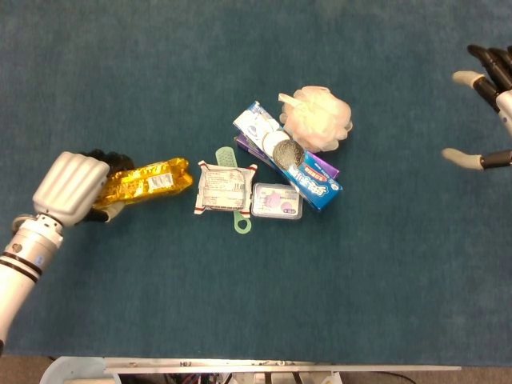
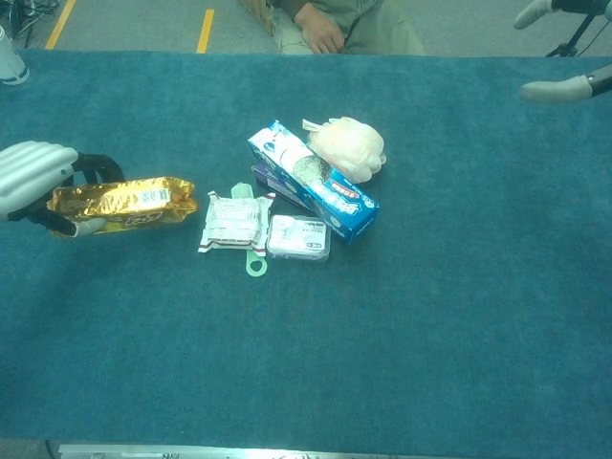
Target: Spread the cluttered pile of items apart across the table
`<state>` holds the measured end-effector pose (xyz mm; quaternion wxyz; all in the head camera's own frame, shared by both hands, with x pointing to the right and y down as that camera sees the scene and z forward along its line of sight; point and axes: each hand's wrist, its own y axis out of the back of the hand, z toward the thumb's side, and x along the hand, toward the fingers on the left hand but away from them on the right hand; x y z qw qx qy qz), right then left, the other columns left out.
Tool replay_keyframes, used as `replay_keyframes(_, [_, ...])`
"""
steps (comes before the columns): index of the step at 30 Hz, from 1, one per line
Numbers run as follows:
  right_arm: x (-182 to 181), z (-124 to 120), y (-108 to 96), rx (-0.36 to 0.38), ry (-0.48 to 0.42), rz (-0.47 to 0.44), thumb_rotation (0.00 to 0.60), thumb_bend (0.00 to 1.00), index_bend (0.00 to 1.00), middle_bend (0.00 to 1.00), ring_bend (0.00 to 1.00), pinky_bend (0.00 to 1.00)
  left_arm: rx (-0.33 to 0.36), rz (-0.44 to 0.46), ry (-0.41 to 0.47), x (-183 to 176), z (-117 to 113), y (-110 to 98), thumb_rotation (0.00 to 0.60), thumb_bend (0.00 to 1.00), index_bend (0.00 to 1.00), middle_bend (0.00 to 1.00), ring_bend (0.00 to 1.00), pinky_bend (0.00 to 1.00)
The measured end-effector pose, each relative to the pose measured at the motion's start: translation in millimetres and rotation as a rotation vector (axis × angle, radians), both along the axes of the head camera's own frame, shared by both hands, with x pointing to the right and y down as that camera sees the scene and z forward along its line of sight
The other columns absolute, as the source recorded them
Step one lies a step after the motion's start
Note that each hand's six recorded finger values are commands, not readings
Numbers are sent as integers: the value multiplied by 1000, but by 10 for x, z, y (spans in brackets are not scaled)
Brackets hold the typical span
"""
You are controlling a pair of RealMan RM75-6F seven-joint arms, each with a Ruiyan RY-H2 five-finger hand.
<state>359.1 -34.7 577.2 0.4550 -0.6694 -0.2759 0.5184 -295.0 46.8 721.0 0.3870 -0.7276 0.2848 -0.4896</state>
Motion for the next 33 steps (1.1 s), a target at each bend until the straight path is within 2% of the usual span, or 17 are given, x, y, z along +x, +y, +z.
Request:
replay_keyframes(1, [5,-4,-1,1,0,2,208,154,187,29,0,0,-14,0,-3,-24,18,9,600,318,393,333,266,462])
replay_keyframes(3, [12,-10,-1,1,-1,5,208,154,187,29,0,0,-38,0,-2,-46,47,31,600,318,278,215,147,372])
replay_keyframes(5, [11,-8,1,0,0,4,210,154,187,29,0,0,-68,0,0,-54,80,57,600,317,206,147,85,315])
replay_keyframes(9, [9,0,3,-3,4,2,213,154,187,30,0,0,-93,14,-1,-23,99,47,600,318,126,92,40,264])
replay_keyframes(18, [47,9,10,-6,7,7,235,154,187,30,0,0,-100,35,68,250,-5,-8,600,318,125,91,42,263])
replay_keyframes(22, [42,17,33,-12,13,-8,299,157,187,31,0,0,-85,74,104,439,-106,-13,600,317,125,91,42,263])
replay_keyframes(25, [26,35,64,-25,25,-32,316,158,187,72,0,2,-71,107,121,551,-189,2,600,318,125,91,42,263])
replay_keyframes(28, [11,64,85,-29,53,-60,323,159,187,161,15,91,-60,127,129,610,-269,24,600,317,125,91,42,263])
replay_keyframes(32, [-40,169,96,-62,97,-103,347,164,191,248,123,223,-44,134,136,617,-376,60,600,318,125,91,42,263])
replay_keyframes(33, [-59,197,90,-72,102,-110,356,165,226,269,148,255,-40,133,136,609,-401,68,600,318,126,91,42,263])
